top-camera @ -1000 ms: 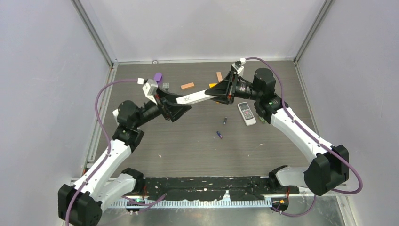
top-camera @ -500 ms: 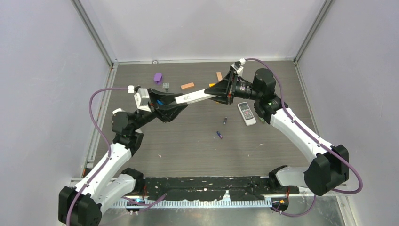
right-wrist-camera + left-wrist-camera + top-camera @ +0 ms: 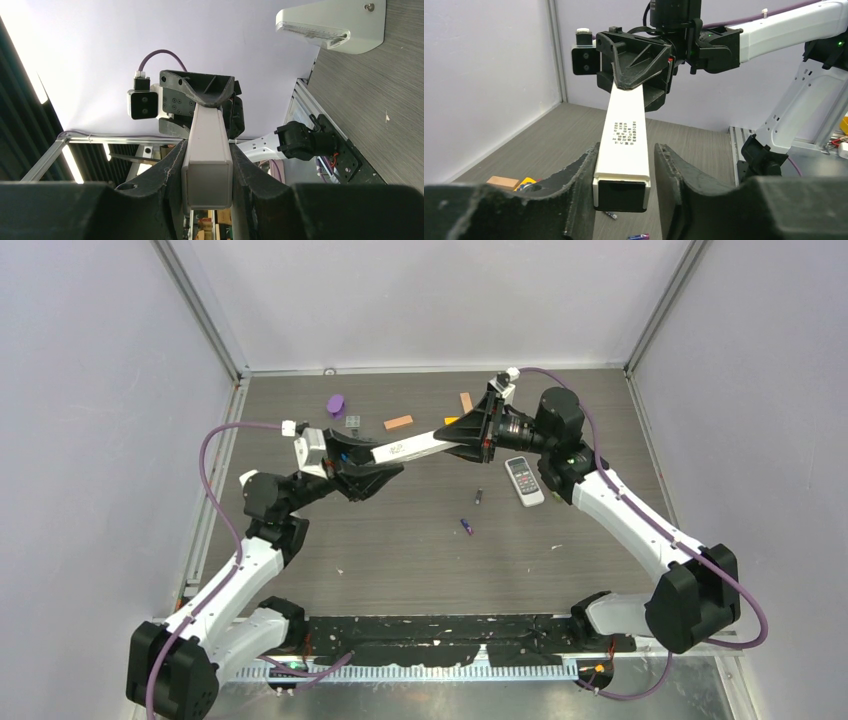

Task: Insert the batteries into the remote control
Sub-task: Adjust the remote control.

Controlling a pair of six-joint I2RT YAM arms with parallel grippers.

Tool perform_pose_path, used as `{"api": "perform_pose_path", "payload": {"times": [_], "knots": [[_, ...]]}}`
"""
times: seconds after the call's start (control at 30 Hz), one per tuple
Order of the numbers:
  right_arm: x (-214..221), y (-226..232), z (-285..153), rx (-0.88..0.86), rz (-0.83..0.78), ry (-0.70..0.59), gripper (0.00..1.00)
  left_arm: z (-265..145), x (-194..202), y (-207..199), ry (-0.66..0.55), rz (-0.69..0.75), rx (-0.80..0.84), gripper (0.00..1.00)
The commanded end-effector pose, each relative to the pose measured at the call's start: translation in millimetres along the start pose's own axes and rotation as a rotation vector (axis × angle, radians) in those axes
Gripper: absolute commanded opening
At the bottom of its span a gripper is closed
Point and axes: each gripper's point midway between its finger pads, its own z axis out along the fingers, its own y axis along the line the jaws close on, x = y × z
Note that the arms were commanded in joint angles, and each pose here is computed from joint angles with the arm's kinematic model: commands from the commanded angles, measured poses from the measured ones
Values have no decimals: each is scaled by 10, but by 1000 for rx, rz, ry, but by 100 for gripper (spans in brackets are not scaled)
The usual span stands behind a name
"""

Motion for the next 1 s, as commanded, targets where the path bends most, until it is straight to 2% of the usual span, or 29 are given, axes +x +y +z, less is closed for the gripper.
{"api": "perform_pose_path", "payload": {"times": [0.0,0.13,0.27,0.43,0.57,0.83,0.9,0.97], "knots": [[-22,147,-1,-55,-38,-14,6,11,-37,-17,-2,49,22,40],[-22,143,0,-65,-24,-14,6,1,26,-6,17,60,26,35],[-16,168,1,-82,-17,-8,6,-13,97,13,38,64,21,48],[-5,155,-1,-87,-10,-1,6,-21,125,70,49,63,-8,55],[1,133,2,-85,-9,5,6,-19,75,124,29,71,-46,45],[9,93,7,-82,-4,14,6,-5,43,121,10,46,-47,52],[9,83,10,-80,-1,16,6,1,43,116,10,41,-44,49],[4,73,11,-79,1,16,6,-1,57,117,12,34,-44,40]]}}
